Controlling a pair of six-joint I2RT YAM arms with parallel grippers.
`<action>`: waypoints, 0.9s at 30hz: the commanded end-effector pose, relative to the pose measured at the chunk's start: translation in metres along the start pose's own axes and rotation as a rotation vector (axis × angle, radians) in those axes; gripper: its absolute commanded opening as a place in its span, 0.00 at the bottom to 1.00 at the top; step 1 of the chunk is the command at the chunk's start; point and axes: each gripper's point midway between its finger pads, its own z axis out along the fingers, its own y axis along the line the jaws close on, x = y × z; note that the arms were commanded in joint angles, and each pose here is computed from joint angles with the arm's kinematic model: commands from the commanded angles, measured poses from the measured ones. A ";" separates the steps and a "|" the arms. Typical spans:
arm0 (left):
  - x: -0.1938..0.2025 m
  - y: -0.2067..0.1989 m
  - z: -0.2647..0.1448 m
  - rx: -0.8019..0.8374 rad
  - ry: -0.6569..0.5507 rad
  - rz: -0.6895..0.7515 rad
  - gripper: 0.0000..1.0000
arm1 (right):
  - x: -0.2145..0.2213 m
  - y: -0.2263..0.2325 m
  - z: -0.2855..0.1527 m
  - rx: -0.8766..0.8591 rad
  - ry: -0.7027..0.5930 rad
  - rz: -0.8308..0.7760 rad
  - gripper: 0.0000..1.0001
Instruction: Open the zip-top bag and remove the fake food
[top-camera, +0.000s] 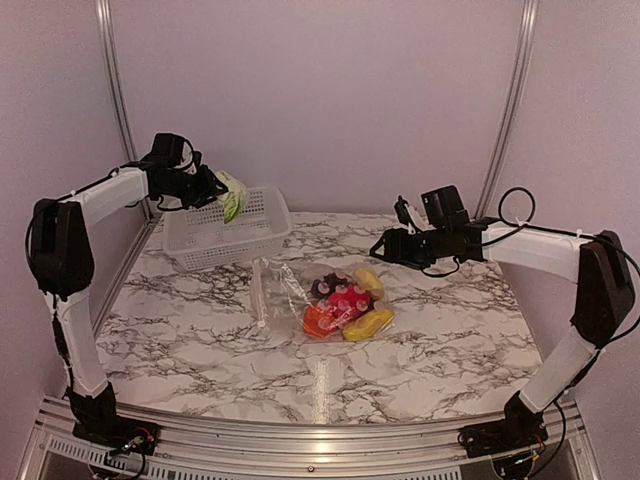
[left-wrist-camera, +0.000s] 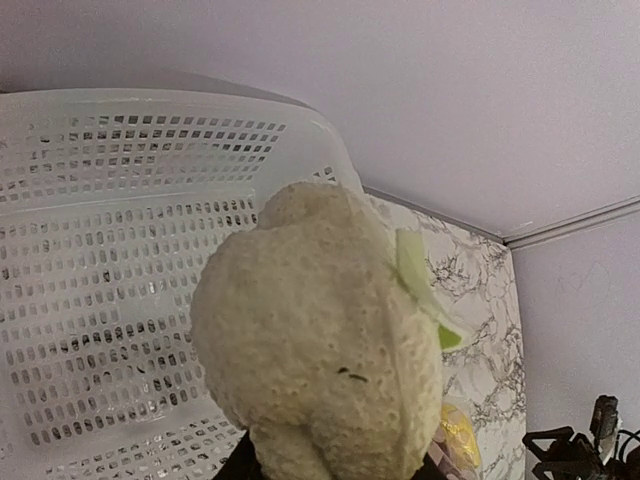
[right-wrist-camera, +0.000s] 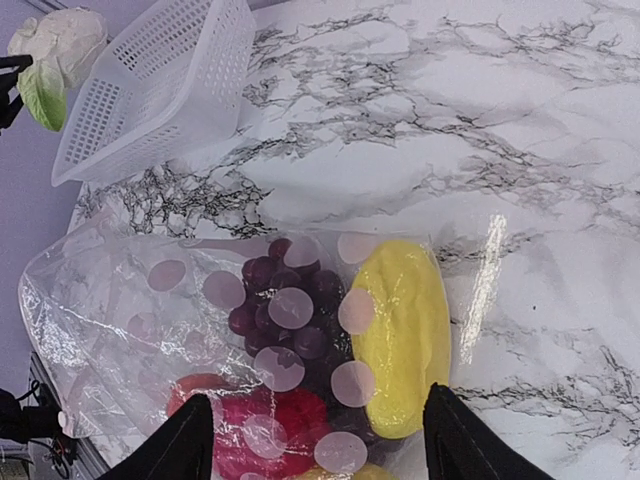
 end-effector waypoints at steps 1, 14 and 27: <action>-0.003 0.006 0.047 0.068 0.035 0.009 0.00 | -0.013 0.000 -0.019 -0.013 -0.022 -0.003 0.69; 0.012 0.043 0.142 0.109 0.110 -0.076 0.03 | 0.002 -0.007 -0.021 -0.001 -0.006 0.042 0.68; 0.001 0.063 0.144 0.057 0.100 -0.141 0.57 | 0.019 -0.015 -0.022 0.017 0.033 0.041 0.69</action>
